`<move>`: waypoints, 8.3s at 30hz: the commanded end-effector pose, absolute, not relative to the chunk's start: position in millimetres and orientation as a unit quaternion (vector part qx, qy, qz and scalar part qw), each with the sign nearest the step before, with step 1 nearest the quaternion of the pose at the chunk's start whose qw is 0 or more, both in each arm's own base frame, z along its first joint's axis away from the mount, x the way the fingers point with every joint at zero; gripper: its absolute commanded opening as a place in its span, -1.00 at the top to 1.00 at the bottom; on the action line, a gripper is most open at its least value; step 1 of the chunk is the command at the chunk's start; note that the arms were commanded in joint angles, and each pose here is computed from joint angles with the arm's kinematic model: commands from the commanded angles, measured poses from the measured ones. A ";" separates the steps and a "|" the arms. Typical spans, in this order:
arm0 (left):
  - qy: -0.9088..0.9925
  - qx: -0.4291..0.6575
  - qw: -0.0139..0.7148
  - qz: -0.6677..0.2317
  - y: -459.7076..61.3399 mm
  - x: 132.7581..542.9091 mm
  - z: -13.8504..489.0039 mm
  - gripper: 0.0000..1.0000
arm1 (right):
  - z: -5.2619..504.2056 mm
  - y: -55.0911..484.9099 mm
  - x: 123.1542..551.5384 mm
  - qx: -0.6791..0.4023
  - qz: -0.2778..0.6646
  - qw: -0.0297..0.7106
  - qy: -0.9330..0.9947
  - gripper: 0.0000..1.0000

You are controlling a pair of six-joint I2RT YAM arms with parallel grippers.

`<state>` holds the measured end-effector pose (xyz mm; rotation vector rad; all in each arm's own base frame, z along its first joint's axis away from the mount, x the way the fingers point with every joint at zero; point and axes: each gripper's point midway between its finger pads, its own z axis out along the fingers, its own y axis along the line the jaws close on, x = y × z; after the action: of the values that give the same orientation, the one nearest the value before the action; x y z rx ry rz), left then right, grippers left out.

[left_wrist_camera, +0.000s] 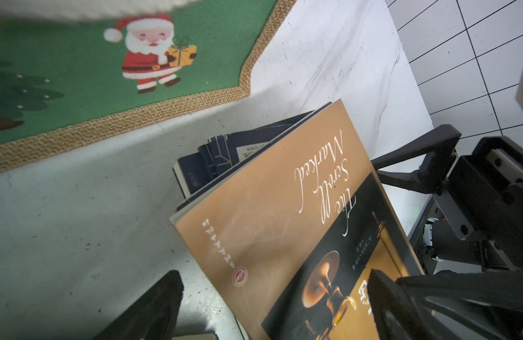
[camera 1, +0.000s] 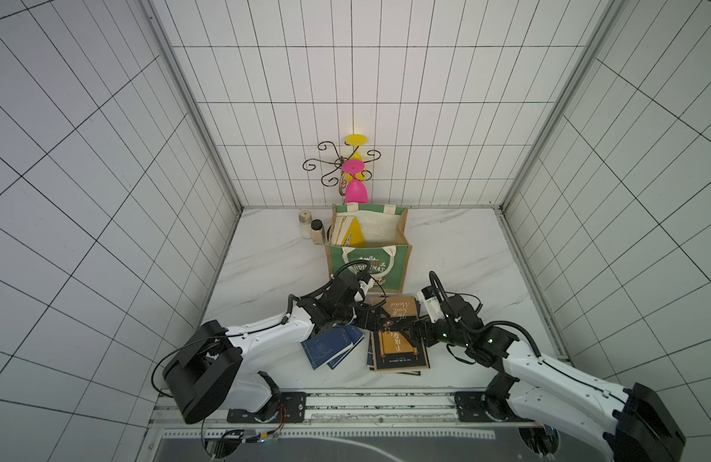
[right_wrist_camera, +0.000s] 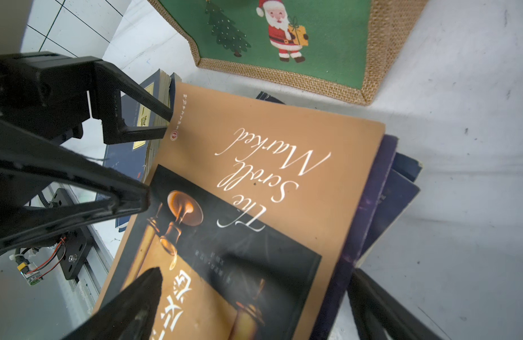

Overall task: Put the books into the canvas bag
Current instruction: Pick up the book from the book, then place the book in the canvas bag.

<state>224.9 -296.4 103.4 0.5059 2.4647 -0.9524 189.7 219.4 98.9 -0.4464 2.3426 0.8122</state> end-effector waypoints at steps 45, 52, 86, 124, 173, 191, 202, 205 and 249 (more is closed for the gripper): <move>0.888 0.172 0.241 -0.352 -286.2 231.5 108.1 -0.94 | 143.3 248.9 198.3 -0.227 0.331 0.350 0.846 -0.98; 0.889 0.171 0.240 -0.351 -285.3 231.5 106.7 -0.94 | 152.8 246.7 201.9 -0.233 0.311 0.365 0.846 -0.98; 0.886 0.133 0.215 -0.388 -264.6 232.4 104.8 -0.95 | 136.8 283.4 190.6 -0.288 0.366 0.317 0.826 -0.98; 0.825 0.147 0.244 -0.488 -270.9 223.3 162.6 1.00 | 137.4 277.8 183.5 -0.275 0.416 0.330 0.801 -0.98; 0.775 0.437 0.163 -0.426 -288.9 101.7 237.5 -0.94 | 258.6 272.1 71.6 -0.434 0.621 0.133 0.639 1.00; 0.761 0.464 0.154 -0.427 -297.5 91.5 245.0 1.00 | 267.2 271.2 77.2 -0.448 0.595 0.163 0.647 1.00; 0.767 0.438 0.273 -0.380 -293.8 139.2 337.9 1.00 | 303.1 256.2 110.0 -0.420 0.536 0.298 0.669 -0.61; 0.783 0.407 0.306 -0.358 -285.6 166.1 362.7 1.00 | 318.7 244.2 123.2 -0.396 0.497 0.354 0.686 -0.90; 0.843 0.092 0.500 -0.175 -236.0 400.2 441.8 1.00 | 293.5 173.7 192.3 -0.227 0.279 0.475 0.803 -0.98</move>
<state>392.1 -244.3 437.0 0.2300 2.0761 -0.5079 192.7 168.2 311.8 -0.5201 1.9338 0.6679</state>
